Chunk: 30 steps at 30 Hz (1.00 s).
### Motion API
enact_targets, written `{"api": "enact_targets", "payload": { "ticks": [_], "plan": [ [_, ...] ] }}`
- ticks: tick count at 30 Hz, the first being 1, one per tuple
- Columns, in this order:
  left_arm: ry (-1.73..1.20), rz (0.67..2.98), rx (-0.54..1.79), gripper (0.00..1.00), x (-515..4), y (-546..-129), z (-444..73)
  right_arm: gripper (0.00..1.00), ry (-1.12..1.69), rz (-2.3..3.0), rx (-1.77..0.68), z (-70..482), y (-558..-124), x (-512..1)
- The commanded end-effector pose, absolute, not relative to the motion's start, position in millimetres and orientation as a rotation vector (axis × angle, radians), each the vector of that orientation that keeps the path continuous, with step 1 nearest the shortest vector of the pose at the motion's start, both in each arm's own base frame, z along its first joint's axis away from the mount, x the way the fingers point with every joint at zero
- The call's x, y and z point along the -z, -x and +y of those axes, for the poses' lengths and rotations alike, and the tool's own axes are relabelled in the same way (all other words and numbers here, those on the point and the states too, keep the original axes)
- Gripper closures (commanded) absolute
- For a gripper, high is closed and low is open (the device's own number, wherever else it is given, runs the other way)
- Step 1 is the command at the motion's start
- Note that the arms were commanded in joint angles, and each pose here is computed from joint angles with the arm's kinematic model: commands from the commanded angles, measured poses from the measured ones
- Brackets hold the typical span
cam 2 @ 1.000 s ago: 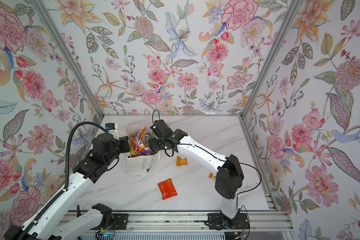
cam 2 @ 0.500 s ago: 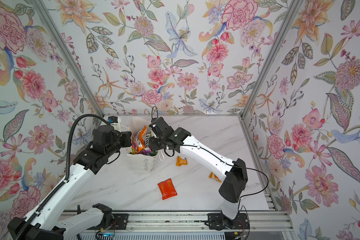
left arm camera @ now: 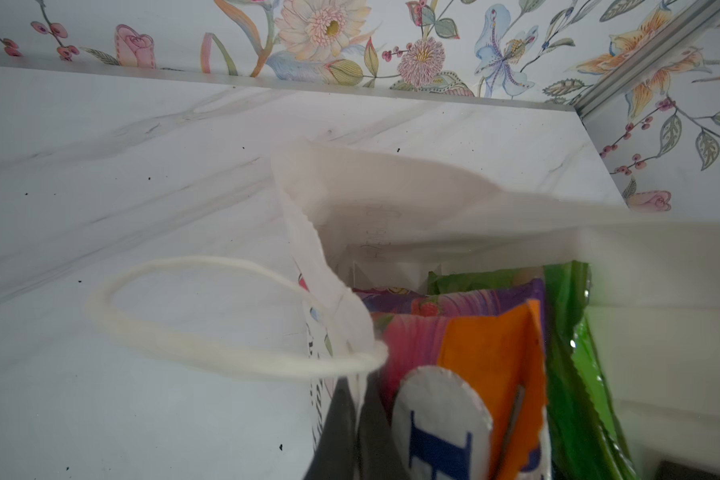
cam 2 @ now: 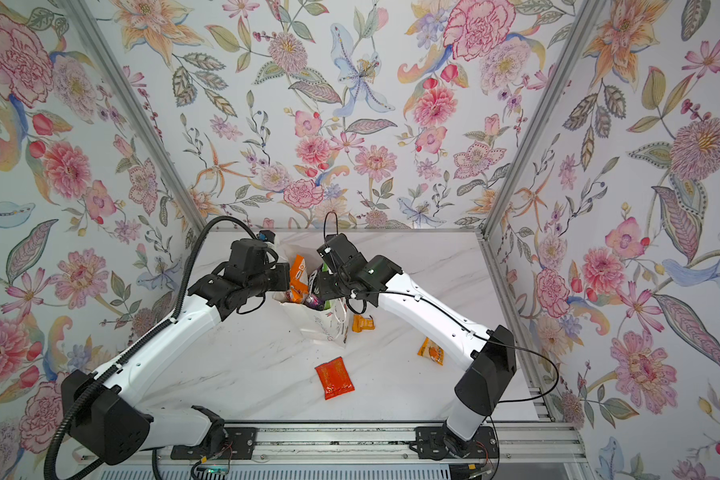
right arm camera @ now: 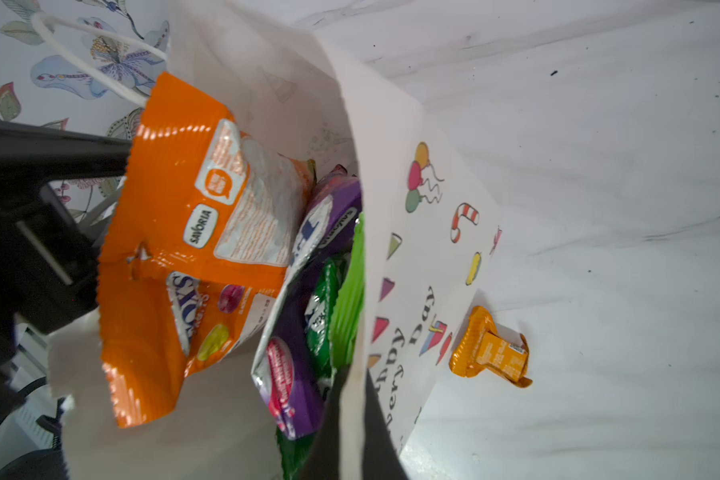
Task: Place the snacks into the paper bag
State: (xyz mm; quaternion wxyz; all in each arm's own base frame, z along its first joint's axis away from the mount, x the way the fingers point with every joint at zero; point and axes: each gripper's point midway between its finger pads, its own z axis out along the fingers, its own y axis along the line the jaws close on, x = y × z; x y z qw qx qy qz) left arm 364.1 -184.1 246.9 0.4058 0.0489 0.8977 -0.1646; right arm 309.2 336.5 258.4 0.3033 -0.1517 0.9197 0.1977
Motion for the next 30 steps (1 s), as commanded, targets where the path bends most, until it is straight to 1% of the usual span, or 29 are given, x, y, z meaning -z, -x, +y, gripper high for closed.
{"api": "enact_targets", "payload": {
  "ticks": [1,5,7,9,12,16,21,22,25,28,30],
  "plan": [
    [-0.162,2.173,0.462,1.00,-284.7,-356.5,-191.5,0.97,0.350,2.361,-0.614,346.7,-323.4,-274.9],
    [-0.154,2.078,0.491,1.00,-310.2,-352.1,-190.0,0.88,0.362,2.339,-0.610,345.0,-326.6,-282.9],
    [-0.151,2.050,0.510,1.00,-316.7,-350.4,-190.4,0.79,0.362,2.328,-0.602,341.3,-328.8,-287.4],
    [-0.169,2.043,0.539,1.00,-318.7,-349.5,-195.1,0.74,0.354,2.318,-0.595,335.3,-330.9,-291.0],
    [-0.162,2.082,0.501,1.00,-304.9,-354.6,-193.8,0.67,0.337,2.309,-0.588,326.9,-332.0,-294.9],
    [-0.126,2.110,0.392,1.00,-286.9,-358.4,-178.6,0.60,0.320,2.289,-0.584,314.1,-327.0,-306.0],
    [-0.124,2.065,0.364,1.00,-290.6,-357.6,-171.7,0.44,0.297,2.215,-0.589,290.7,-314.5,-335.1],
    [-0.121,2.056,0.355,1.00,-291.7,-358.0,-169.8,0.40,0.296,2.195,-0.588,285.3,-310.9,-342.3],
    [-0.103,2.043,0.324,1.00,-291.3,-359.1,-163.6,0.34,0.264,2.139,-0.566,261.3,-301.7,-359.8],
    [-0.098,2.027,0.325,1.00,-291.7,-358.5,-161.8,0.30,0.193,2.094,-0.517,225.9,-293.5,-368.7],
    [-0.094,2.012,0.329,1.00,-292.3,-357.8,-160.7,0.28,0.146,2.087,-0.480,201.6,-288.6,-363.6]
  ]
}}
